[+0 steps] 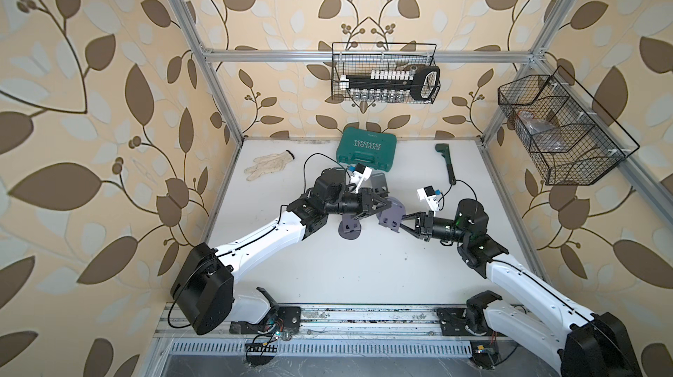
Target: Open the phone stand
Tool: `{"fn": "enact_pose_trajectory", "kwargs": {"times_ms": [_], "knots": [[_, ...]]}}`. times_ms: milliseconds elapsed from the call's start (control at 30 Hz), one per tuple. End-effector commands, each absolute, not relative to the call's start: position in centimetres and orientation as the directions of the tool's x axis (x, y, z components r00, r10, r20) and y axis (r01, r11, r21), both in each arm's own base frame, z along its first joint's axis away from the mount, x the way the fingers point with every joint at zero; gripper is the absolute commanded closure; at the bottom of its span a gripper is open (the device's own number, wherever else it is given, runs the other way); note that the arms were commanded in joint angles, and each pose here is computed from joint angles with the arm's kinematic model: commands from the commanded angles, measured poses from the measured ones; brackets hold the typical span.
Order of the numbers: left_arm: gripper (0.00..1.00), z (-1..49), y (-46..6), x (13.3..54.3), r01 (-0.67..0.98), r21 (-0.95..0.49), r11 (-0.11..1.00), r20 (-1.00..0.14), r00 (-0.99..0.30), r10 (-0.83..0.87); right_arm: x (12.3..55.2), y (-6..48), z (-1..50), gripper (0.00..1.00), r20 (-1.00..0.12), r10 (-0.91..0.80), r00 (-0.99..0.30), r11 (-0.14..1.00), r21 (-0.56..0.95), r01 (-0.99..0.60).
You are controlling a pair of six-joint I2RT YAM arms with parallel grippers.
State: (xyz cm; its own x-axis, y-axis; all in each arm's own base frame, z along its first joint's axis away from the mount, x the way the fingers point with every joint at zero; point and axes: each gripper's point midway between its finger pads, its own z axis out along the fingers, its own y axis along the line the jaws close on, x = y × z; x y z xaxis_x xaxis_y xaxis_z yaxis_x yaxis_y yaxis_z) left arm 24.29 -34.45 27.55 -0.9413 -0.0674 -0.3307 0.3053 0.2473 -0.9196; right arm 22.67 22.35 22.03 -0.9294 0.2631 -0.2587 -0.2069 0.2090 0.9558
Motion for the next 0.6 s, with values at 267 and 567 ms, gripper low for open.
{"fn": "enact_pose_trajectory", "kwargs": {"times_ms": [267,567], "knots": [[1.00,39.8,-33.4,18.2,0.613,-0.780,-0.130,-0.613,-0.789,-0.044,22.9,22.8,15.8,1.00,0.027,0.233,-0.972,0.202,0.977,0.075],[1.00,44.8,-31.0,17.4,0.754,-0.631,-0.182,-0.739,-0.655,-0.155,21.9,23.0,12.1,1.00,0.199,0.179,-0.963,0.217,0.947,0.236]]}}
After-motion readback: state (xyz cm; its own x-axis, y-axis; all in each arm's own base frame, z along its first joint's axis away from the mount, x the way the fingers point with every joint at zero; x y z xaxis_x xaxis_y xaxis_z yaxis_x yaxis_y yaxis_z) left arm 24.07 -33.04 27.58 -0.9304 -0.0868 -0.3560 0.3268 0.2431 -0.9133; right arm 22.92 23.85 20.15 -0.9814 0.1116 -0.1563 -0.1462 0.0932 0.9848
